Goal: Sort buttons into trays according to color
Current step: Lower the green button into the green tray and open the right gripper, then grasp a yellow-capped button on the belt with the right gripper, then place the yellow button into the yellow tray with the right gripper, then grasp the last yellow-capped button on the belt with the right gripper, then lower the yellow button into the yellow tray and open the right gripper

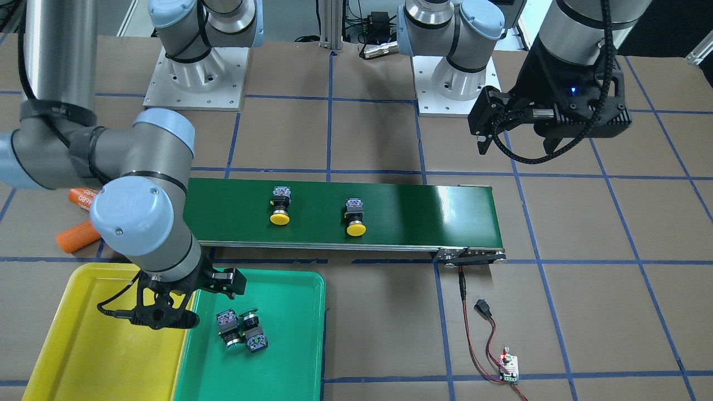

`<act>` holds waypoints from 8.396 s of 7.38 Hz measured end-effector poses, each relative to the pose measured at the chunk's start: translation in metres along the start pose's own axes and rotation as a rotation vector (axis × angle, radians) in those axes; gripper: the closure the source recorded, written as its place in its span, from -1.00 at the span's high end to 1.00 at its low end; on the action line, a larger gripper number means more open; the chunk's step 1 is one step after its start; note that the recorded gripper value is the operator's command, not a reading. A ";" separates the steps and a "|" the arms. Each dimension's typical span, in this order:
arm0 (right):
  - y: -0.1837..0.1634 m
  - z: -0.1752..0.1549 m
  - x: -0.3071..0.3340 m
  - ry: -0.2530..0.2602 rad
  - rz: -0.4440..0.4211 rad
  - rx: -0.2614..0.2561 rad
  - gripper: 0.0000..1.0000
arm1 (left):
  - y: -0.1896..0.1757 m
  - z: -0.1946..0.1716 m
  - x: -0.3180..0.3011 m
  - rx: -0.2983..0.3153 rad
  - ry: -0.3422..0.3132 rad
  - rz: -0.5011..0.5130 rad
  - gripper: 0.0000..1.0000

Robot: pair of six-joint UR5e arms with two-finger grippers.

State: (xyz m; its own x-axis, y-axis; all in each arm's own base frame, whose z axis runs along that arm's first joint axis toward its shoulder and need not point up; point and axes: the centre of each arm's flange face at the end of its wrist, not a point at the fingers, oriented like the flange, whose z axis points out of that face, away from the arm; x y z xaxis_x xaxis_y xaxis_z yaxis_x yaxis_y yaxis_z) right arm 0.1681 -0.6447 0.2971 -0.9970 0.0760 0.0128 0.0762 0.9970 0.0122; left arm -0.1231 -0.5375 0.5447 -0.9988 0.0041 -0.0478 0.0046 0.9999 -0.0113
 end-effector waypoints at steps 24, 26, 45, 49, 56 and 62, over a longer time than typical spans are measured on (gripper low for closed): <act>0.014 -0.002 0.069 0.039 0.027 -0.019 -1.00 | 0.008 -0.006 0.002 -0.012 -0.005 0.010 1.00; -0.019 0.023 0.131 0.068 -0.017 0.002 0.15 | 0.008 -0.006 0.003 -0.012 -0.005 0.009 1.00; 0.147 0.047 -0.041 0.008 -0.095 -0.178 0.71 | 0.011 -0.010 0.003 -0.004 -0.007 0.017 1.00; 0.143 0.059 -0.035 0.021 -0.092 -0.211 -1.00 | 0.011 -0.008 0.004 -0.007 -0.002 0.016 1.00; 0.055 -0.021 0.028 0.050 0.018 0.002 -1.00 | 0.005 0.003 0.004 -0.034 -0.002 0.015 1.00; -0.017 0.047 0.113 0.040 -0.010 0.040 1.00 | 0.010 0.001 0.004 -0.044 -0.007 0.105 1.00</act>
State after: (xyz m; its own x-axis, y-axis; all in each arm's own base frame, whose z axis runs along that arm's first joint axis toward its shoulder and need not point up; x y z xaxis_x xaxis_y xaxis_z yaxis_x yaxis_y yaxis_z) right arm 0.0531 -0.6528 0.2509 -0.9964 0.0661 0.0528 0.0648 0.9975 -0.0274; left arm -0.1271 -0.5278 0.5433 -0.9926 0.1086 -0.0535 0.1067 0.9936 0.0384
